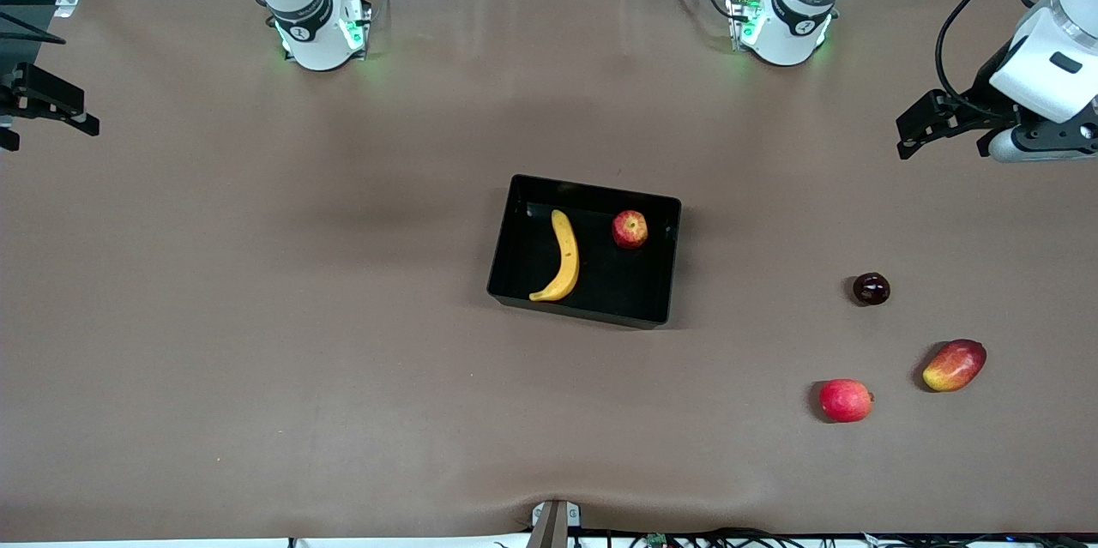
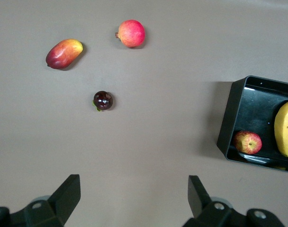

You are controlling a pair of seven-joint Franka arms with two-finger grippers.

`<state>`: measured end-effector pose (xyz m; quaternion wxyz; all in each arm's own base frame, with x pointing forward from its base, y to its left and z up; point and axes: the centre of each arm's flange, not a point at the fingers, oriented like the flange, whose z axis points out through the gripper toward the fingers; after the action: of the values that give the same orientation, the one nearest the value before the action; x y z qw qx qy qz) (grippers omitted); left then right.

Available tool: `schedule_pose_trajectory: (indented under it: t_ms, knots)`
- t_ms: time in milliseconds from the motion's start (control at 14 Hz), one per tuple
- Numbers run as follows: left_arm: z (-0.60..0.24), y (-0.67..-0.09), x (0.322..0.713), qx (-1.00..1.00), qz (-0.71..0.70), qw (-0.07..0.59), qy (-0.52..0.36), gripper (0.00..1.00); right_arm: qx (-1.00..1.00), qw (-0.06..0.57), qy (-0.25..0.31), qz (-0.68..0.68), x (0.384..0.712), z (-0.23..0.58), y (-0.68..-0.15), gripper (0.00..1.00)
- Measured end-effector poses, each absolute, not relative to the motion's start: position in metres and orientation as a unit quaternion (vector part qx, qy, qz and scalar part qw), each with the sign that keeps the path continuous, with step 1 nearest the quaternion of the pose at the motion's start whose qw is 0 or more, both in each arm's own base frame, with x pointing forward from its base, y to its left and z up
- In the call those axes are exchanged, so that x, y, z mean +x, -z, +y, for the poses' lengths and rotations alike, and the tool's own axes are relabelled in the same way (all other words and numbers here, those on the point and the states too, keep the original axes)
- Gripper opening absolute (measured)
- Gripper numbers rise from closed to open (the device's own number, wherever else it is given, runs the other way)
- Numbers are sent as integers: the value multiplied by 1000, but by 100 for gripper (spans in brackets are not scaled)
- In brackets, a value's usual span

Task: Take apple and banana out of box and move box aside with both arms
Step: 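Reach the left gripper down into the black tray toward the apple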

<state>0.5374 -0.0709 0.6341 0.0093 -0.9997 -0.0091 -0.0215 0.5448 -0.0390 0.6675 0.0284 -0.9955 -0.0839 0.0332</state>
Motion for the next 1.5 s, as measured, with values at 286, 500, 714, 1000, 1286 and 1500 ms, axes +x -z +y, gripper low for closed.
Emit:
schedule_pose_trajectory:
  t_ms: [286,500,714,1000,1286,1500]
  knots:
    - [-73,-628,540,-1000,-7,9,14,100,-996,28,-33,-83,545,-39,-667,100]
    - [-86,-617,545,-1000,6,10,5,100,-996,28,-33,-83,545,-40,-667,100]
    - [-121,-594,555,-1000,23,8,-14,100,-996,29,-34,-83,545,-40,-667,100]
    - [-213,-540,562,-999,37,0,-24,100,-996,29,-34,-83,545,-40,-667,100]
    - [-286,-479,548,-1000,-12,-14,-2,100,-996,29,-34,-83,545,-40,-667,100]
    - [-322,-416,534,-999,-47,-24,-1,100,-996,29,-34,-83,545,-40,-667,100]
